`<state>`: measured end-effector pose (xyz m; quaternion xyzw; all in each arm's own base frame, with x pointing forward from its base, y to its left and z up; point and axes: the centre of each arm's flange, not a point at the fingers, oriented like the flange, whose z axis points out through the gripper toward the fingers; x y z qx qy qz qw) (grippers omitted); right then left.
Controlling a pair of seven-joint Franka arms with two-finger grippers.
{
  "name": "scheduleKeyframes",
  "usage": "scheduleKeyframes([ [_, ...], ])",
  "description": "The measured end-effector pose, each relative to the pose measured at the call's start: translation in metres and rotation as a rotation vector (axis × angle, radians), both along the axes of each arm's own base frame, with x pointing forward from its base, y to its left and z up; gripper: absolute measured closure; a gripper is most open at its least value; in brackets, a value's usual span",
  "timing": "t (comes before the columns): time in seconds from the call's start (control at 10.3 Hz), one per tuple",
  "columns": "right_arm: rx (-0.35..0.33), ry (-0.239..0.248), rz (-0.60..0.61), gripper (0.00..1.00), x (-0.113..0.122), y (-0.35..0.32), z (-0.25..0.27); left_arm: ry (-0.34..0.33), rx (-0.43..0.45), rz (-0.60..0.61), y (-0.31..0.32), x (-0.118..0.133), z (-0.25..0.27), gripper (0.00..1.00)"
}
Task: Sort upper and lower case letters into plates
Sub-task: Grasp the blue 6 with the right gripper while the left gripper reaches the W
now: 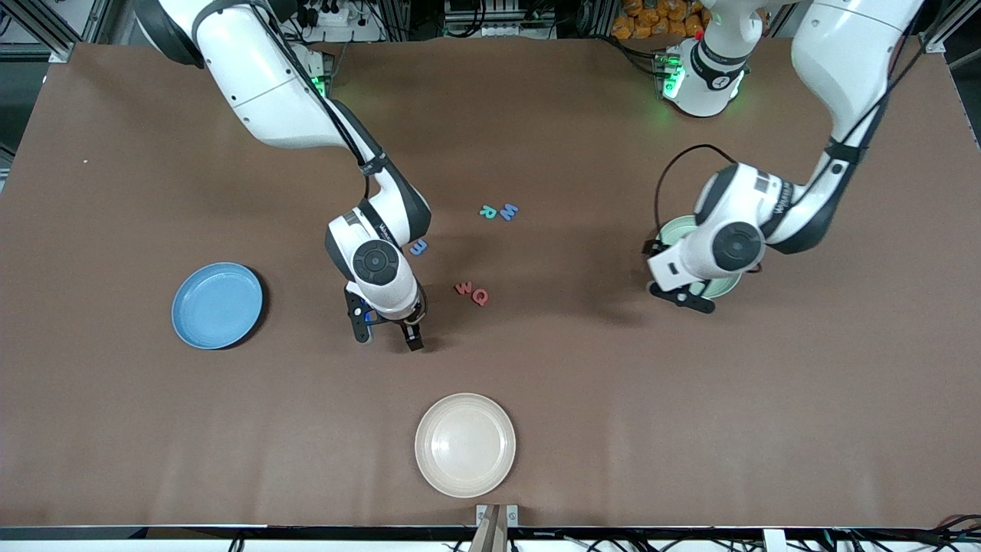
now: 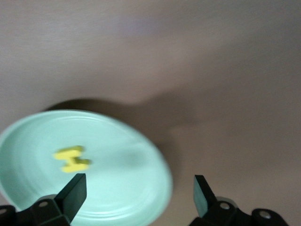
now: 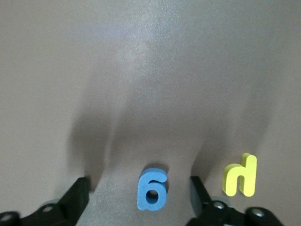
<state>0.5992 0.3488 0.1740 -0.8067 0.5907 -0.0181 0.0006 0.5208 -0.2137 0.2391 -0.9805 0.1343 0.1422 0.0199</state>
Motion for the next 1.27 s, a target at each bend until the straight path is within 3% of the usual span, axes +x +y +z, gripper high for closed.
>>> scheduleKeyframes([
  [0.1, 0.003, -0.004, -0.007, 0.25, 0.0, 0.001, 0.001, -0.019, 0.006, 0.081, -0.033, -0.01, 0.011, 0.0],
  [0.19, 0.005, -0.008, -0.009, 0.45, 0.001, 0.001, 0.003, -0.019, -0.008, 0.165, -0.058, -0.019, 0.02, 0.0],
  [0.39, -0.001, -0.013, -0.001, 0.73, 0.001, 0.002, 0.006, 0.003, -0.048, 0.331, -0.084, -0.024, 0.031, 0.0],
  [0.68, -0.035, -0.035, 0.035, 0.73, 0.003, -0.001, 0.006, -0.033, -0.042, 0.581, -0.117, -0.032, 0.033, 0.0],
  [0.88, -0.055, -0.041, 0.075, 0.73, 0.016, -0.024, 0.007, -0.063, -0.058, 0.71, -0.179, -0.066, 0.035, 0.0],
  [1.07, -0.091, -0.001, 0.127, 0.73, 0.035, -0.066, 0.023, -0.075, -0.047, 0.792, -0.22, -0.098, 0.032, 0.0],
  [1.27, -0.126, 0.057, 0.195, 0.73, 0.052, -0.12, 0.069, -0.164, 0.008, 0.835, -0.231, -0.11, 0.022, 0.0],
])
